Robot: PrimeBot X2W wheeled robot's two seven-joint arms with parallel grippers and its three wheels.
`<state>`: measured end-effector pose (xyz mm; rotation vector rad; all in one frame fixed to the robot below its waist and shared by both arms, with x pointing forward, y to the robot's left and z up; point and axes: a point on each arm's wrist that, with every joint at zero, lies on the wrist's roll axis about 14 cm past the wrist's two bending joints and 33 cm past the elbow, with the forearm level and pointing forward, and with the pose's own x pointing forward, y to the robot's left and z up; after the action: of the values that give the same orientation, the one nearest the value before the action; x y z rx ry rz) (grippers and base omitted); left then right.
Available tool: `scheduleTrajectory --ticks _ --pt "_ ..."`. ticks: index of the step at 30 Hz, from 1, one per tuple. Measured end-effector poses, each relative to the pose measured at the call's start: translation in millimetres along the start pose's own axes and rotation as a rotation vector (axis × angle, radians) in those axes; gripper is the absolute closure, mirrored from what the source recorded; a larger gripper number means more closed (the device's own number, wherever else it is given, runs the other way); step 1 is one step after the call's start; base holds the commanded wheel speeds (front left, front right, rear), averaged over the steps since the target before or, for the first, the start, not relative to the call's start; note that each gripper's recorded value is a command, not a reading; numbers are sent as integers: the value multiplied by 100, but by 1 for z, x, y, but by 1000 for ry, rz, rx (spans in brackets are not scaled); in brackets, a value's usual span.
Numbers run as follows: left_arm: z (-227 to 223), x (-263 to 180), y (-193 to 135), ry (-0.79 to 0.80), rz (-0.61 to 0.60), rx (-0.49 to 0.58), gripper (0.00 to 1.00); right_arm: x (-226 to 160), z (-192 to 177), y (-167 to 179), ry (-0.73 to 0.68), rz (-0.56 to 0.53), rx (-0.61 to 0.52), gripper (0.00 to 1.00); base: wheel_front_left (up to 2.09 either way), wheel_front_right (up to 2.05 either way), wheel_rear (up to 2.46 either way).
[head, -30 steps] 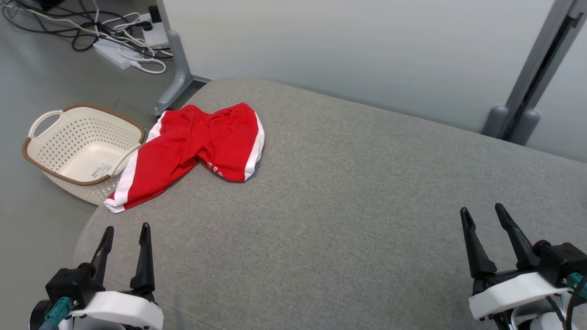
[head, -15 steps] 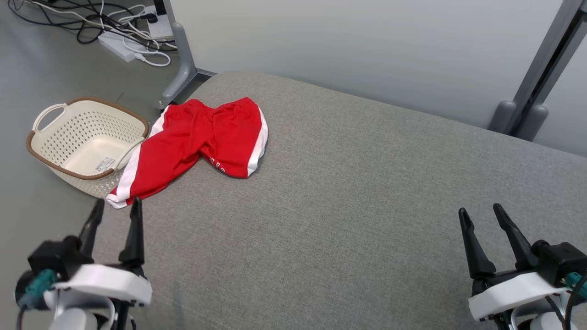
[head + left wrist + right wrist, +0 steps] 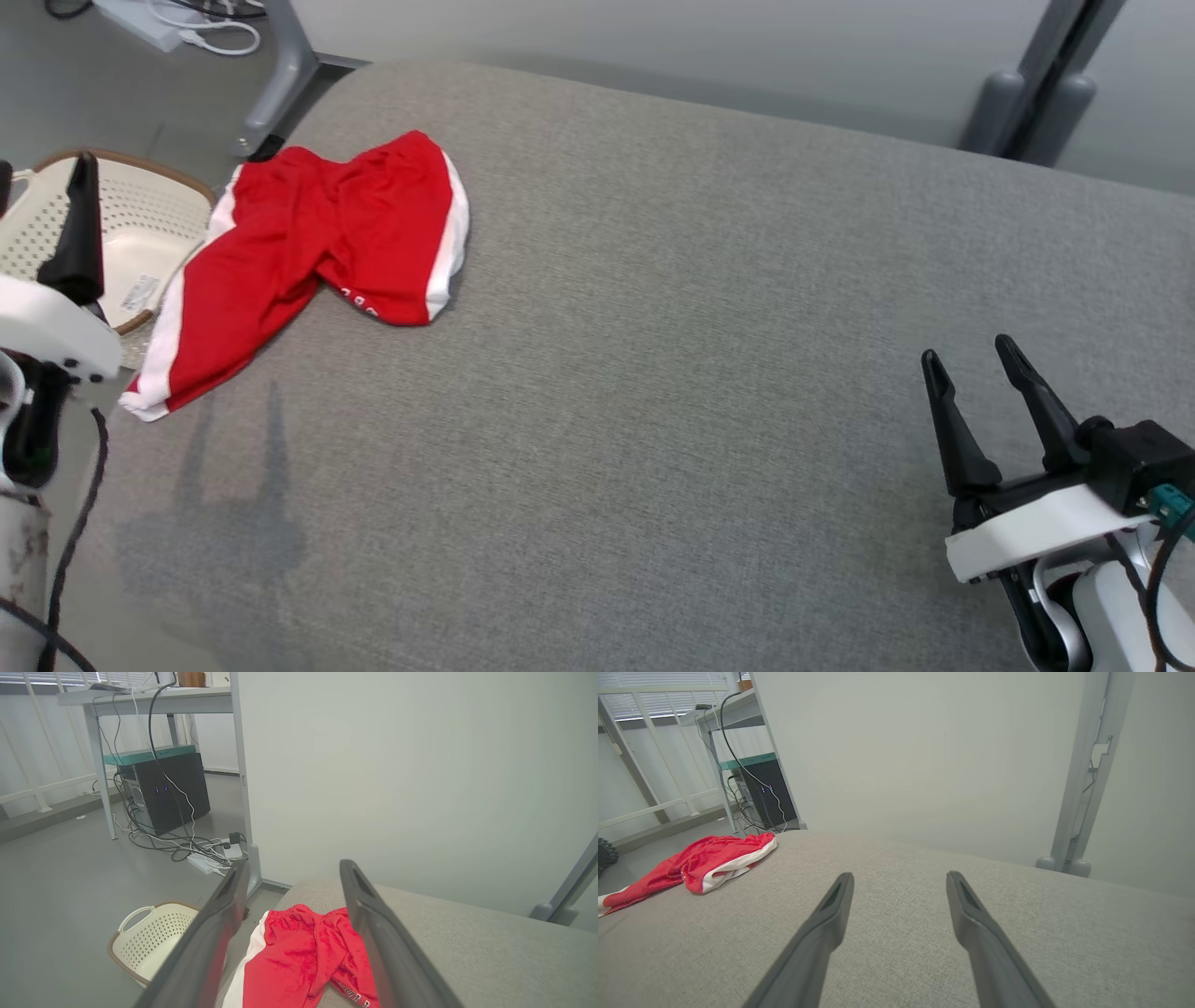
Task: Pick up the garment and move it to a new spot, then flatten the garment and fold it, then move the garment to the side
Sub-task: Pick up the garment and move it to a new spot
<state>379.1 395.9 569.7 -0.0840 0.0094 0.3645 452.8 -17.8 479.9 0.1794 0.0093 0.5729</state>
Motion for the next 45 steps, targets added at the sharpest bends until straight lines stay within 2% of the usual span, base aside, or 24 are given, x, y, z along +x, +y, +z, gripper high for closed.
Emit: scheduleTrajectory --ticks 11,20,27,36,42,43,44,45 --pt "-9 101 -38 152 -84 3 0 0 -4 -56 -18 -125 -9 0 0 0 0" --pt "-56 164 -72 299 -123 11 0 6 19 -88 -122 -203 -37 0 0 0 0" --pt "-140 178 -95 559 -131 -8 0 0 40 -108 -191 -252 -97 0 0 0 0" --pt "-228 177 -113 822 -120 -36 0 -16 27 -135 -159 -327 -134 0 0 0 0" --pt "-257 173 -115 959 -105 -14 0 -27 22 -147 -141 -377 -142 0 0 0 0" --pt "-258 173 -115 967 -105 -10 11 -29 23 -148 -140 -382 -143 0 0 0 0" --pt "-257 173 -116 968 -105 -9 63 -30 23 -149 -140 -386 -144 0 0 0 0" --pt "-256 174 -117 967 -108 -6 89 -31 24 -149 -140 -389 -144 0 0 0 0"
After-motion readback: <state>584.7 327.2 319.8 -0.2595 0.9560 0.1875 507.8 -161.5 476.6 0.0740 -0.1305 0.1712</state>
